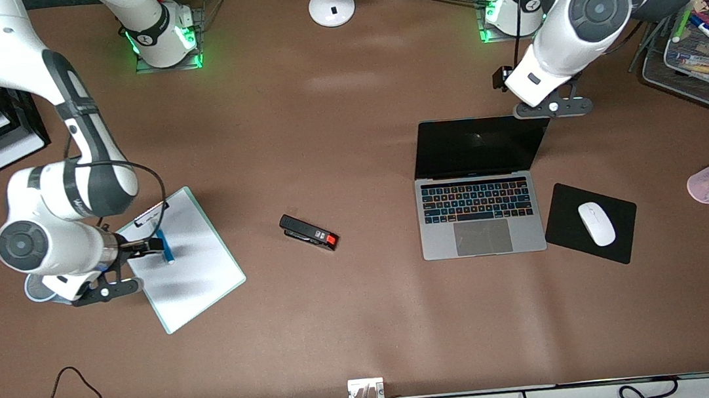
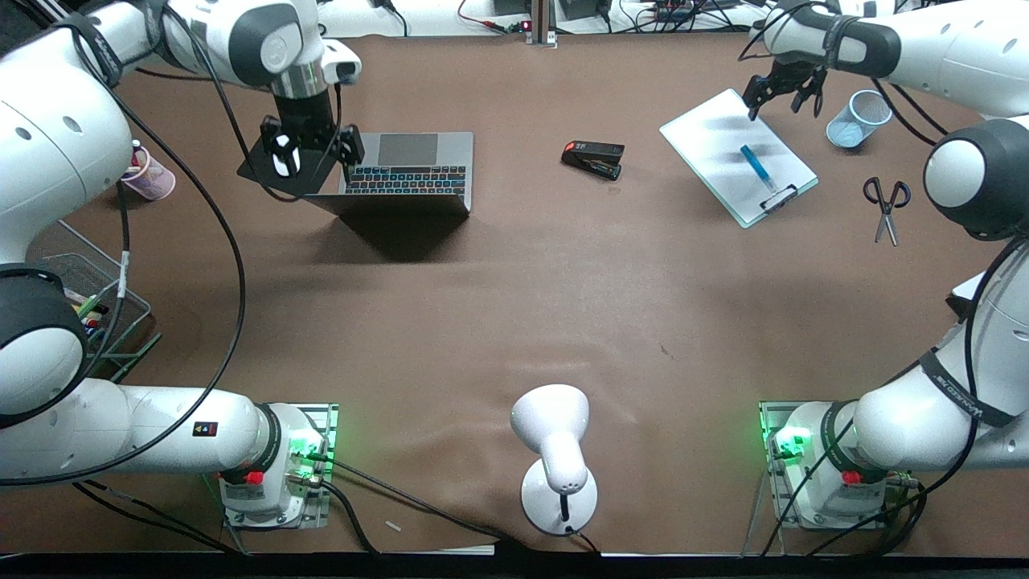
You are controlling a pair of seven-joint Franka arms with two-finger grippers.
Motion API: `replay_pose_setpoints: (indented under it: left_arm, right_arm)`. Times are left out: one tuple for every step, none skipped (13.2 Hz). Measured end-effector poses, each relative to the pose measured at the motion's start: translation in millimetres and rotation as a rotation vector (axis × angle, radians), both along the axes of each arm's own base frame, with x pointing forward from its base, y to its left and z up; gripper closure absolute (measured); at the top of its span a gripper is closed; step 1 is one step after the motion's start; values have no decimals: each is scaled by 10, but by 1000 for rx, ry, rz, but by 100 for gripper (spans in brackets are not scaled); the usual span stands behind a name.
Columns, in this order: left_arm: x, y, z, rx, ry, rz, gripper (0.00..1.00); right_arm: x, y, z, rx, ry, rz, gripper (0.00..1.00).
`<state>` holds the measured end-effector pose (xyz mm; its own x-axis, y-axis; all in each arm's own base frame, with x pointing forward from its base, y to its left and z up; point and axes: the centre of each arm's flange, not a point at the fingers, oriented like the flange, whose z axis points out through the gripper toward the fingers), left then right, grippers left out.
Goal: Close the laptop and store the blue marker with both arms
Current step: 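Grasp the blue marker with the right gripper while the left gripper meets the lid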
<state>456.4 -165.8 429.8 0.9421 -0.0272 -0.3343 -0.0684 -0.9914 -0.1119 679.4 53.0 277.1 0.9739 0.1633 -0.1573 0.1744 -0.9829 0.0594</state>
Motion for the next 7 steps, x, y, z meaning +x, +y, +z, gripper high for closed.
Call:
replay_pose_setpoints:
  left_arm:
    - [-59,23,-100,6,9,2,0]
    - [-110,39,-198,10,13,2,0]
    - [-152,48,-293,12,12,1,0]
    - [-189,54,-387,12,11,-1,0]
    - [-226,58,-473,14,13,-3,0]
    - [-260,62,-545,16,17,-4,0]
    - [-287,58,-611,12,15,-3,0]
  right_arm:
    - [7,14,-118,3,1,16,0]
    - [11,12,-233,8,-5,35,0]
    - [-3,1,-360,13,-16,50,0]
    - [-36,-8,-489,18,-29,61,0]
    - [-81,-8,-610,23,-41,69,0]
    - [-131,1,-705,26,-48,75,4]
    - [-167,11,-761,28,-49,79,4]
